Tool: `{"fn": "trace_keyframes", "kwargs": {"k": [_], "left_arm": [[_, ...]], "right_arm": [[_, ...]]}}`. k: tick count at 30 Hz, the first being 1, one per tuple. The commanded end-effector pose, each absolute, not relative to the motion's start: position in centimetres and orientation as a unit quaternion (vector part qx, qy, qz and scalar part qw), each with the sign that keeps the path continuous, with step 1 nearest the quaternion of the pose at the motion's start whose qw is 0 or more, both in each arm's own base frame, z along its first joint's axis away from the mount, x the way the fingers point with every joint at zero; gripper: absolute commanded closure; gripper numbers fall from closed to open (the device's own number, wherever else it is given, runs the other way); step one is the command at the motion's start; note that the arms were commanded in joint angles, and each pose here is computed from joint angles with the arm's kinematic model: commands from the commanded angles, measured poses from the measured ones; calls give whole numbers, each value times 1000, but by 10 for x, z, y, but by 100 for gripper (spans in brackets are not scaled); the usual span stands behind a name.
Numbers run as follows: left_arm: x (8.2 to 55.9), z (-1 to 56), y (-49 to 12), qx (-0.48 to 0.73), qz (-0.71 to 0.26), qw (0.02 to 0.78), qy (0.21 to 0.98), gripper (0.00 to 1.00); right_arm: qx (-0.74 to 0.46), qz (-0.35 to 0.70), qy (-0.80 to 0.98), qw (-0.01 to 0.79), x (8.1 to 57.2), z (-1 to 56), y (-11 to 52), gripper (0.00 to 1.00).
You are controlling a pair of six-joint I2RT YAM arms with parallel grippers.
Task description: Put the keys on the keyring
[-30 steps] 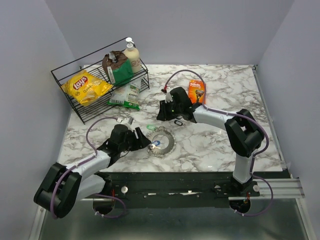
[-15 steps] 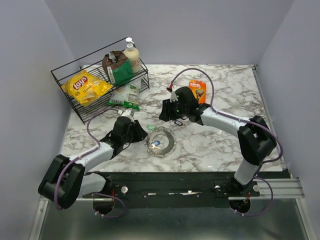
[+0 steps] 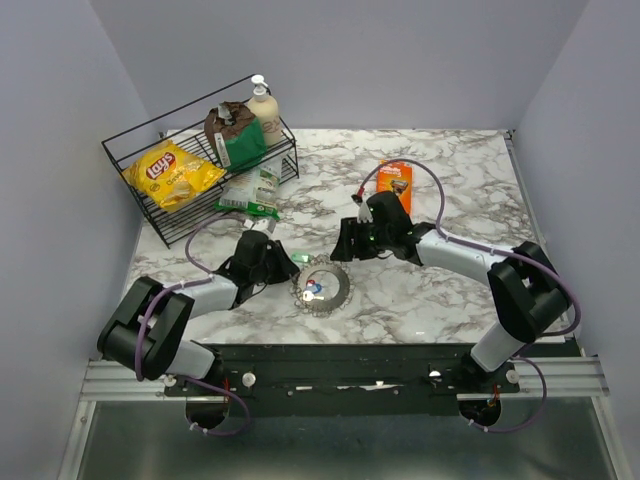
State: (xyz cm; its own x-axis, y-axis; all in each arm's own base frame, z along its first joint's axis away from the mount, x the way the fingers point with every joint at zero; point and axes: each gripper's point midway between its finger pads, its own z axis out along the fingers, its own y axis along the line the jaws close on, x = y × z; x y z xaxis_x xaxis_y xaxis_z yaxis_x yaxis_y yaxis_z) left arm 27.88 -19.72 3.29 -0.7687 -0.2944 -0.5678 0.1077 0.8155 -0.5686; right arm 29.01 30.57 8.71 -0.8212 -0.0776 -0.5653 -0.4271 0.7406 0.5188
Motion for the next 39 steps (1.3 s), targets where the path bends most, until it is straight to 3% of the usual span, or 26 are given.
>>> {"fn": "trace_keyframes", "kwargs": {"k": [1,20,23,27,30,39], "left_arm": [[259,27,-197,-75,-326,321,886,75],[193,43,-251,-64,-383,283,877,74],[192,41,-243,-65,-365,293,881,68],[201,49,-226,-65,-320,328,887,46],[210,57,-217,-58,-288,352,889,40],[242,75,-214,-38,-286,388,876,42]], "right_arm": [[-131,365,895,220,262,80,304,37],[-155,388,879,230,266,94,315,37],[-153,388,880,227,264,91,315,37],[-150,383,883,226,262,88,313,38],[-150,384,883,225,261,88,313,39],[-165,368,889,215,247,83,320,44]]}}
